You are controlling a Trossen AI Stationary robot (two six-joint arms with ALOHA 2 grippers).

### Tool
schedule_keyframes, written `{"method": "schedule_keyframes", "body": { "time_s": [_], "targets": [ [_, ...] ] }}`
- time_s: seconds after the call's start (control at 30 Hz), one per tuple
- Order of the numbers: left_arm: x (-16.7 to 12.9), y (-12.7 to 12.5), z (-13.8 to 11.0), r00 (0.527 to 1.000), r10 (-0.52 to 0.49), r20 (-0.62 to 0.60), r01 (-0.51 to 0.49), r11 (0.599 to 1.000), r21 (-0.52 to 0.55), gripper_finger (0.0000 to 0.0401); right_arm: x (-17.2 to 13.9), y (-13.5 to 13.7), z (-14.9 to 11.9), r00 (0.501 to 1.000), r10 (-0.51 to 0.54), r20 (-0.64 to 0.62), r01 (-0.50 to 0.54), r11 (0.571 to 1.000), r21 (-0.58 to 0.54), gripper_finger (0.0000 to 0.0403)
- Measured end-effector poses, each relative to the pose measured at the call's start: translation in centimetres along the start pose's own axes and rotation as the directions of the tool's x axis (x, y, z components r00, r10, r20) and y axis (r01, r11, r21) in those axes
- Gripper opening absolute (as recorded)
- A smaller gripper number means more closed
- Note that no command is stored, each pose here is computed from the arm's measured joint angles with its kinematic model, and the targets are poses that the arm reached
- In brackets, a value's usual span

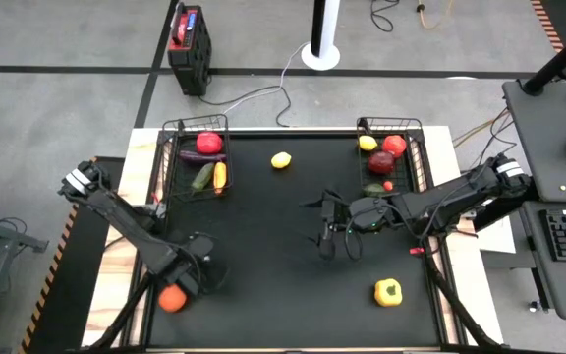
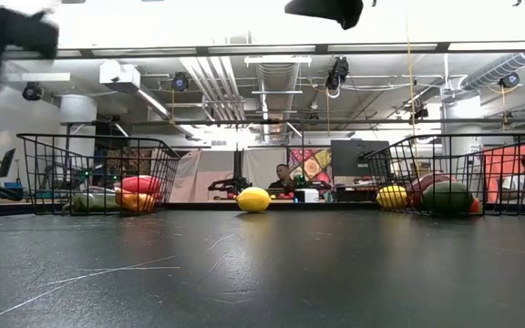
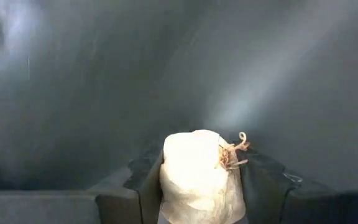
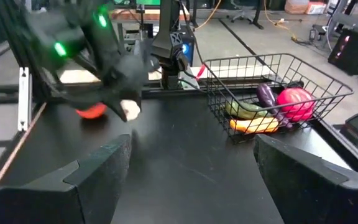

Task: Sort produce into baskets
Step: Put the white garlic into the left wire basket

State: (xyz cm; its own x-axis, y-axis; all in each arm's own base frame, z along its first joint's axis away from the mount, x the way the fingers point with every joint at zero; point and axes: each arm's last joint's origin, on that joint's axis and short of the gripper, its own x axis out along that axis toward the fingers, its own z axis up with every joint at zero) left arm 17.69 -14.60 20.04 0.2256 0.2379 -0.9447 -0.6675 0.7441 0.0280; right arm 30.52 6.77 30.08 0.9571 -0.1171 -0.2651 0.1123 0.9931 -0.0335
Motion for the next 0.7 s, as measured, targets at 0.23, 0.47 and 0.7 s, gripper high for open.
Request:
{"method": "schedule_keyframes", "body": {
  "time_s": [0.23,0.47,0.7],
  "targets": [
    [-6.6,-3.6,3.8,0.876,-0.2,0.439,0.094,0.963,0.253,0.0144,1.3,1.4,-1.6,0.998,0.021,-0.062,-0.026,0.997,-0.075,0.0331],
    [-10.7,-6.3,5.7,0.71,-0.392,0.585,0.038,0.851,0.524,0.0144,2.7,2.6,-3.3,0.994,0.037,-0.1,-0.049,0.992,-0.12,0.0331],
    [-9.7,-7.2,6.5,0.6,-0.47,0.648,-0.051,0.786,0.617,0.0144,3.0,3.5,-3.6,0.995,0.053,-0.086,-0.065,0.988,-0.139,0.0331]
  ]
}}
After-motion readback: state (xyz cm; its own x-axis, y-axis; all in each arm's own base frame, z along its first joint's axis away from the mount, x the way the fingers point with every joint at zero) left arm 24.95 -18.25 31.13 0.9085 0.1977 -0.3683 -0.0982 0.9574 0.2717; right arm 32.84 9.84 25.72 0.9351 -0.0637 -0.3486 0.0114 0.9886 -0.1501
